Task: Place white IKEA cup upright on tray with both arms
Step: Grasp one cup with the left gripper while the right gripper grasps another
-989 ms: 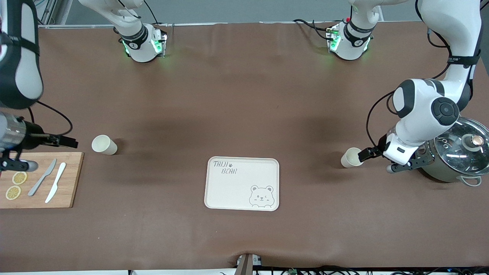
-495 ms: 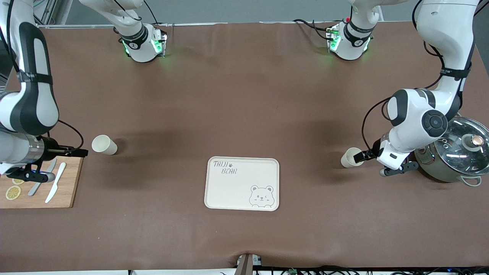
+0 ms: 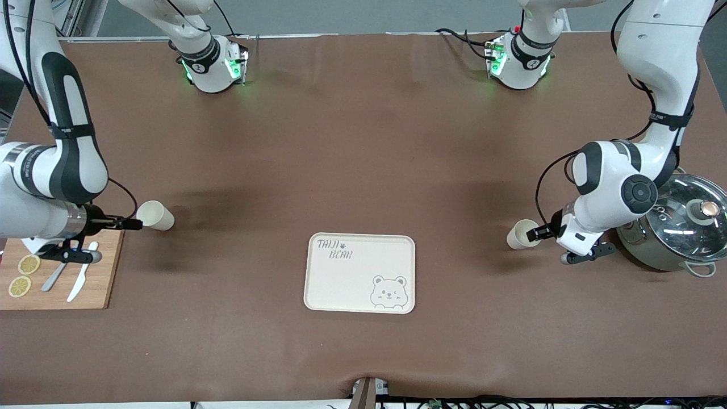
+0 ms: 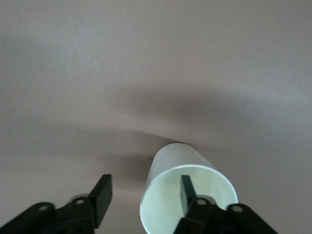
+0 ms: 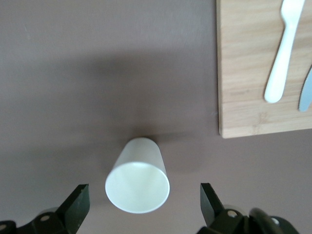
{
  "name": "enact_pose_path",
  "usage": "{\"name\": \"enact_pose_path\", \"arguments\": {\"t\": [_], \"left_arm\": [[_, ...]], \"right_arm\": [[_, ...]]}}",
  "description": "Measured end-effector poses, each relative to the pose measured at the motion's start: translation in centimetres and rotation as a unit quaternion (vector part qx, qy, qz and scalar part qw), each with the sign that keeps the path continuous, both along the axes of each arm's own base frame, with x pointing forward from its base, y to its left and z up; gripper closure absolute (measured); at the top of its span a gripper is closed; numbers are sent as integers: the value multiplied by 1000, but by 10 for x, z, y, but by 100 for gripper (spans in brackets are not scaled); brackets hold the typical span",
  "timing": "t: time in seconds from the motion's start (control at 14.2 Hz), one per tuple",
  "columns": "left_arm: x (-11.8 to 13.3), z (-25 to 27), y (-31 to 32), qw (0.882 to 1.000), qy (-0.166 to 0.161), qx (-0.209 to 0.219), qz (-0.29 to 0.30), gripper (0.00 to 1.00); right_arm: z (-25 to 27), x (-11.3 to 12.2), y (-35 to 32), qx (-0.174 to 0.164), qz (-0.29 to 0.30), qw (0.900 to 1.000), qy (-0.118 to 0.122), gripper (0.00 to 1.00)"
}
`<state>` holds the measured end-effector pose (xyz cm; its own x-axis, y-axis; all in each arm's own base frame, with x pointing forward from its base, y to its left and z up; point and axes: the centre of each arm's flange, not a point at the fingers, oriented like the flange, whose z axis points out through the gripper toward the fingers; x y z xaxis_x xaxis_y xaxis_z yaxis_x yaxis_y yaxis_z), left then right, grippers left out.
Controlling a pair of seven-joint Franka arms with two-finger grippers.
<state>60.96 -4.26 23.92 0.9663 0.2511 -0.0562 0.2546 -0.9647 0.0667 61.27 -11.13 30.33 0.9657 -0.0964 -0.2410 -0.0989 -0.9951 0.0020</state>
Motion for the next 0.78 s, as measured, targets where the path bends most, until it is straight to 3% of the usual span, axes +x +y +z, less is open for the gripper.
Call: {"name": "enact_pose_path", "arguments": {"t": [0.35, 0.57, 0.78], "left_arm": [[1, -4, -1, 1000, 1, -1, 0, 95], [2, -2, -2, 1000, -1, -2, 0, 96], [4, 0, -4, 1000, -3, -3, -2, 96]], "right_arm": [[-25, -29, -35, 4, 16, 999, -33, 0], [-47, -54, -26, 8, 20, 999, -27, 4], [-52, -62, -20, 10, 23, 999, -24, 36]]}}
